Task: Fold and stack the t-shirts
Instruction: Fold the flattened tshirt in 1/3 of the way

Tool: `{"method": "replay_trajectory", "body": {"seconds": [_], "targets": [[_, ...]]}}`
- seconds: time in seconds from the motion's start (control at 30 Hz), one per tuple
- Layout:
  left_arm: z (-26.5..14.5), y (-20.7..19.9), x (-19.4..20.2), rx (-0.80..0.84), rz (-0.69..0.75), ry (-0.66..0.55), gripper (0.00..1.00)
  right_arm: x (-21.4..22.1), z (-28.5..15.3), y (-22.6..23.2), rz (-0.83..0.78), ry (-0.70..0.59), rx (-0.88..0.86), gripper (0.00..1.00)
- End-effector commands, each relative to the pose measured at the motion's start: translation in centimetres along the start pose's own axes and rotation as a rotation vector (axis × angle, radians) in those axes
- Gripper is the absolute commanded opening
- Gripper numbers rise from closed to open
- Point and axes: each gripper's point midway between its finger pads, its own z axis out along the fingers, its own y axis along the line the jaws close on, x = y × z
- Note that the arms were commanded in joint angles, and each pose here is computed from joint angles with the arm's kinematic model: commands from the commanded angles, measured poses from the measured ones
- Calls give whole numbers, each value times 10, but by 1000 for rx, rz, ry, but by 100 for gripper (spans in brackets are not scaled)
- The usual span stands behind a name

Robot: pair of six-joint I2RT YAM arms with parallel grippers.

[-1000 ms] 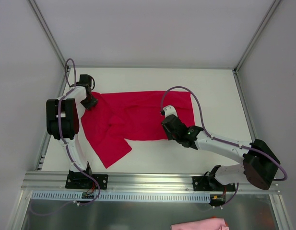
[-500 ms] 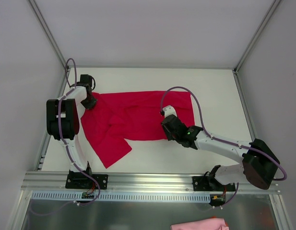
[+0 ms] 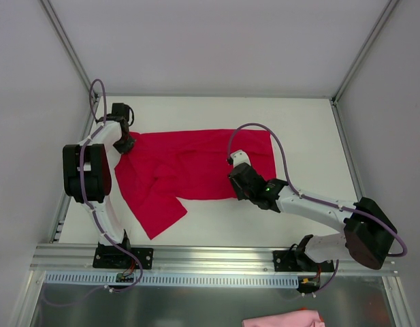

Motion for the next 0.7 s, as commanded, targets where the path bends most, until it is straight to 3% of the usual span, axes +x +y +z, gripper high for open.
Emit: {"method": "replay_trajectory", "body": {"seconds": [0.0,0.2,0.3,0.33,0.37,0.47,0.6,0.67], "targets": [[-6,6,-8,-39,-2,-18,1,-16,-2,2,27,-56,-12,44],[-8,9,-12,-56,-1,-31,5,-15,-3,3,29,-55,-17,44],[1,9,-6,-70,18,-1,51,-15,-3,2,31,-62,-18,44],[1,10,-4,-73,18,4,77,-16,-2,2,31,-63,-15,44],[1,9,-3,-68,15,5,83,-17,-1,2,30,-62,-13,44],[-17,-3,-7,63,-7,-43,89,-14,11,3,14,-42,11,45],[-60,-9,-9,173,-8,-148,90,-13,25,5,0,-14,40,44],[-83,-23,9,215,47,-173,90,-17,30,5,0,-21,54,43]]}}
